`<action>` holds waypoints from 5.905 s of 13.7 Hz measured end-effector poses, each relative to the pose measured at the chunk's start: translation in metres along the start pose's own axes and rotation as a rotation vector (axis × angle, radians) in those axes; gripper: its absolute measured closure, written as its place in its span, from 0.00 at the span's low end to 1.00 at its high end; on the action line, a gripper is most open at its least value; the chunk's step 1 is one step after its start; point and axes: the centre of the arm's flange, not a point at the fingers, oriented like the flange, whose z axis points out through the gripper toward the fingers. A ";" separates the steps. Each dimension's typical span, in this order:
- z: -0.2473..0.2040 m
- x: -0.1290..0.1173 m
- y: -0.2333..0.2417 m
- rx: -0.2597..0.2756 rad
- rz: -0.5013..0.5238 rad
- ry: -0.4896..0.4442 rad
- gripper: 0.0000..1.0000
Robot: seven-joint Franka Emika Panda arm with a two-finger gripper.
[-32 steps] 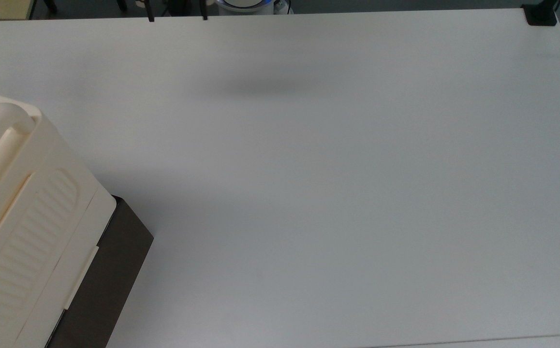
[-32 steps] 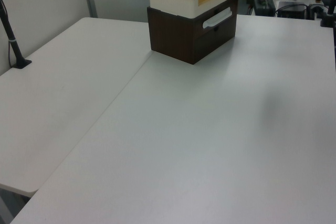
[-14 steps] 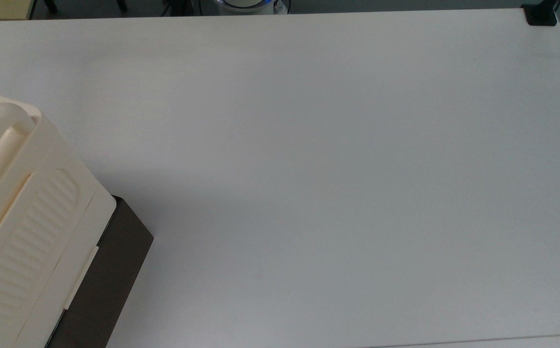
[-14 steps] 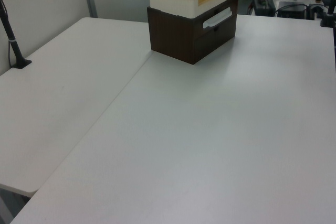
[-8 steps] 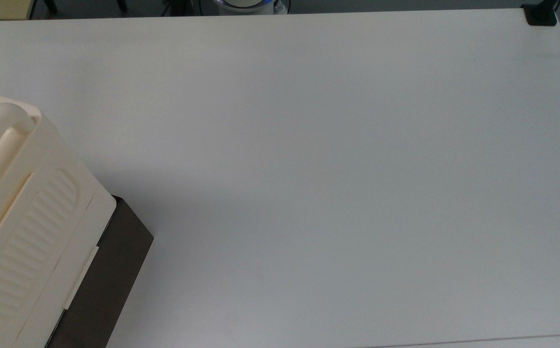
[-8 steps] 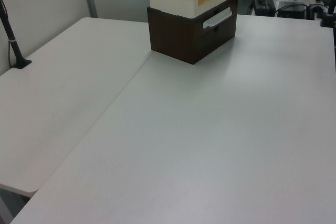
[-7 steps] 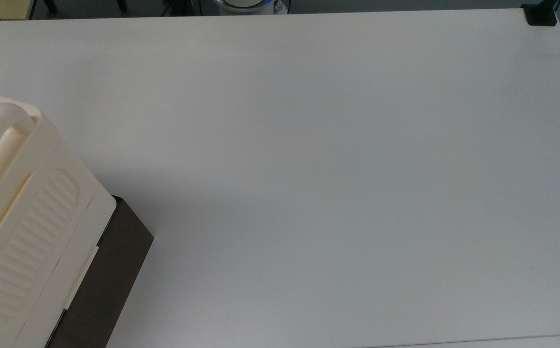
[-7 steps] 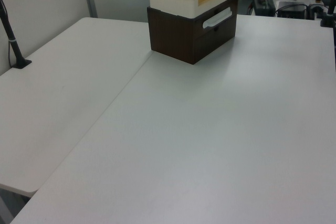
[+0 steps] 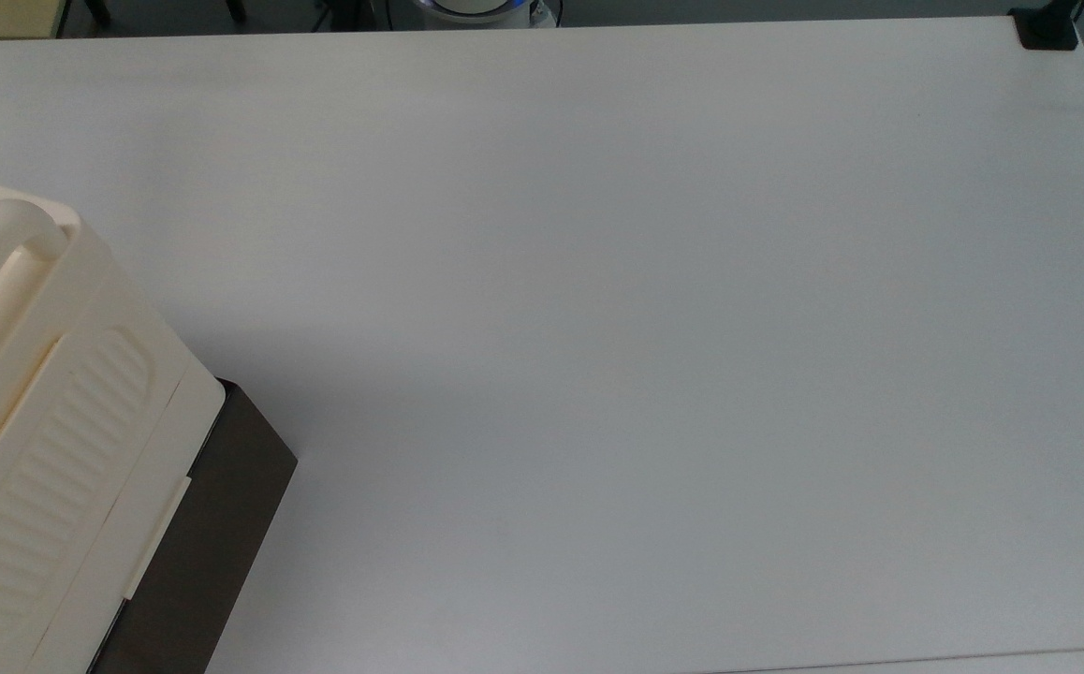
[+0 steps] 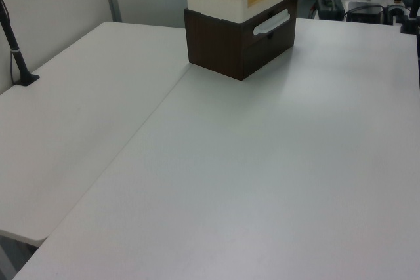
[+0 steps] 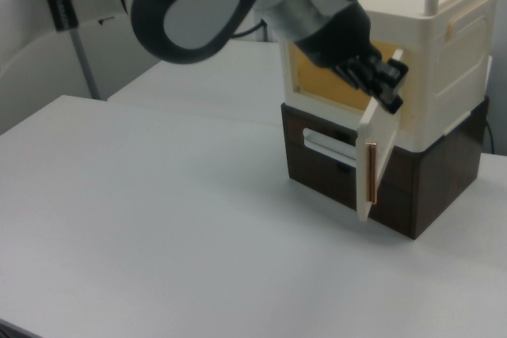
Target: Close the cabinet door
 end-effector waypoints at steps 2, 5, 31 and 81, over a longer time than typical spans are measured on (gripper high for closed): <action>0.013 -0.003 -0.003 -0.001 -0.013 -0.024 0.99; 0.023 -0.006 -0.006 0.000 -0.019 -0.042 0.99; 0.060 0.036 -0.188 0.416 0.315 0.132 0.99; -0.027 -0.066 -0.386 0.249 -0.419 -0.461 0.00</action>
